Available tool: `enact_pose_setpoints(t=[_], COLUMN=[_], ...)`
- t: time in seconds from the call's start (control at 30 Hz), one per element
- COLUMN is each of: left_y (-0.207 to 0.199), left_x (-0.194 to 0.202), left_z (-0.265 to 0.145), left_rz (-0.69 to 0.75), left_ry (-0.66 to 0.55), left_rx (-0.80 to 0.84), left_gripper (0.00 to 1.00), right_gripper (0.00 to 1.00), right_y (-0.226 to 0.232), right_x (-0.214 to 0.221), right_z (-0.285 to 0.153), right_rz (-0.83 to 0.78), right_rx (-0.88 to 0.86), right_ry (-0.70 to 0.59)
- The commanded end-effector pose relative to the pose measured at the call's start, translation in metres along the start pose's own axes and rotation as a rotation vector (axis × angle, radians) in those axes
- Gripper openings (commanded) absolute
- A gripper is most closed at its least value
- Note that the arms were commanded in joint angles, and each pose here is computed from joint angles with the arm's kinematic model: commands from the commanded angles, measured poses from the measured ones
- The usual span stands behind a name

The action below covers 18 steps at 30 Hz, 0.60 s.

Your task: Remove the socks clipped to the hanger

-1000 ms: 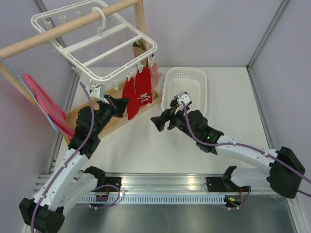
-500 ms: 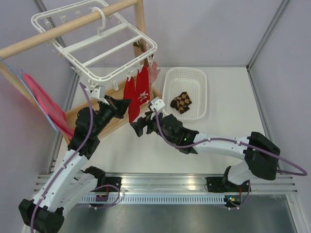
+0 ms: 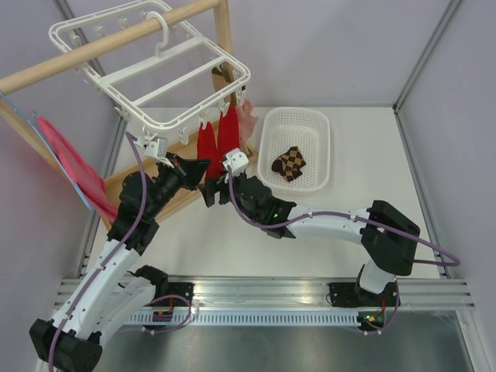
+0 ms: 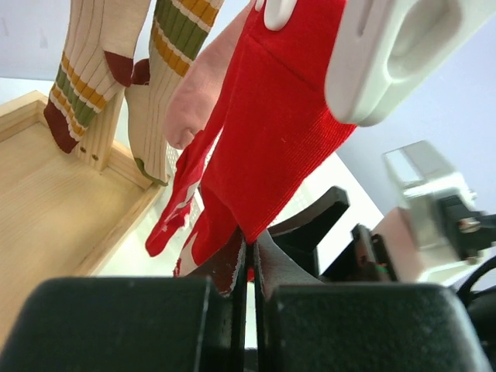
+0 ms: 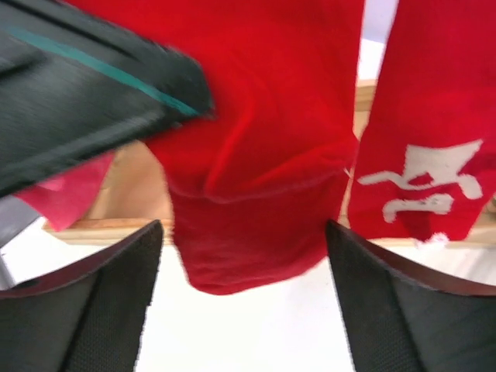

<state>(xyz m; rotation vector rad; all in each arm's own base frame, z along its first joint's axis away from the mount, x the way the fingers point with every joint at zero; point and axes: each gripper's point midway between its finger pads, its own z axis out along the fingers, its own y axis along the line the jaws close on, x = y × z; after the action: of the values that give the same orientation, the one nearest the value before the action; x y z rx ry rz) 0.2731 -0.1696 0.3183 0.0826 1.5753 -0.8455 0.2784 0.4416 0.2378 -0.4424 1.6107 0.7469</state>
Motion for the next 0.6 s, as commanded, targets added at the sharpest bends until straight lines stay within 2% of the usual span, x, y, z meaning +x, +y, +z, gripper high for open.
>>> enact_pose_setpoints(t=[0.0, 0.03, 0.07, 0.13, 0.23, 0.27, 0.3, 0.5, 0.53, 0.57], left_y=[-0.015, -0.015, -0.016, -0.019, -0.02, -0.021, -0.02, -0.02, -0.019, -0.018], left_x=[-0.008, -0.009, -0.008, -0.009, -0.007, -0.007, -0.006, -0.005, -0.005, -0.006], left_z=[-0.004, -0.004, -0.004, -0.005, -0.005, -0.005, -0.003, -0.002, -0.003, -0.003], left_rz=[-0.025, -0.026, -0.025, -0.026, -0.031, -0.031, -0.032, -0.028, -0.027, -0.027], left_ry=[-0.02, -0.02, -0.02, -0.023, -0.02, -0.017, -0.013, -0.009, -0.011, -0.016], left_rx=[0.053, 0.055, 0.062, 0.074, 0.087, 0.091, 0.09, 0.09, 0.087, 0.079], left_gripper=[0.02, 0.02, 0.02, 0.02, 0.02, 0.02, 0.02, 0.03, 0.07, 0.15], right_gripper=[0.86, 0.81, 0.67, 0.56, 0.32, 0.09, 0.02, 0.01, 0.01, 0.01], right_y=[-0.002, -0.009, -0.013, -0.019, -0.018, -0.017, -0.017, -0.014, -0.014, -0.016], right_x=[-0.014, -0.011, -0.009, -0.005, -0.002, -0.002, -0.003, -0.004, -0.006, -0.004], right_z=[0.008, 0.008, 0.008, 0.008, 0.01, 0.011, 0.011, 0.01, 0.008, 0.005], right_rz=[0.015, 0.015, 0.02, 0.019, 0.002, 0.001, 0.003, -0.006, -0.004, -0.008], right_rx=[0.054, 0.095, 0.117, 0.148, 0.14, 0.139, 0.138, 0.12, 0.121, 0.126], right_ry=[-0.058, -0.057, -0.057, -0.051, -0.047, -0.047, -0.048, -0.052, -0.056, -0.052])
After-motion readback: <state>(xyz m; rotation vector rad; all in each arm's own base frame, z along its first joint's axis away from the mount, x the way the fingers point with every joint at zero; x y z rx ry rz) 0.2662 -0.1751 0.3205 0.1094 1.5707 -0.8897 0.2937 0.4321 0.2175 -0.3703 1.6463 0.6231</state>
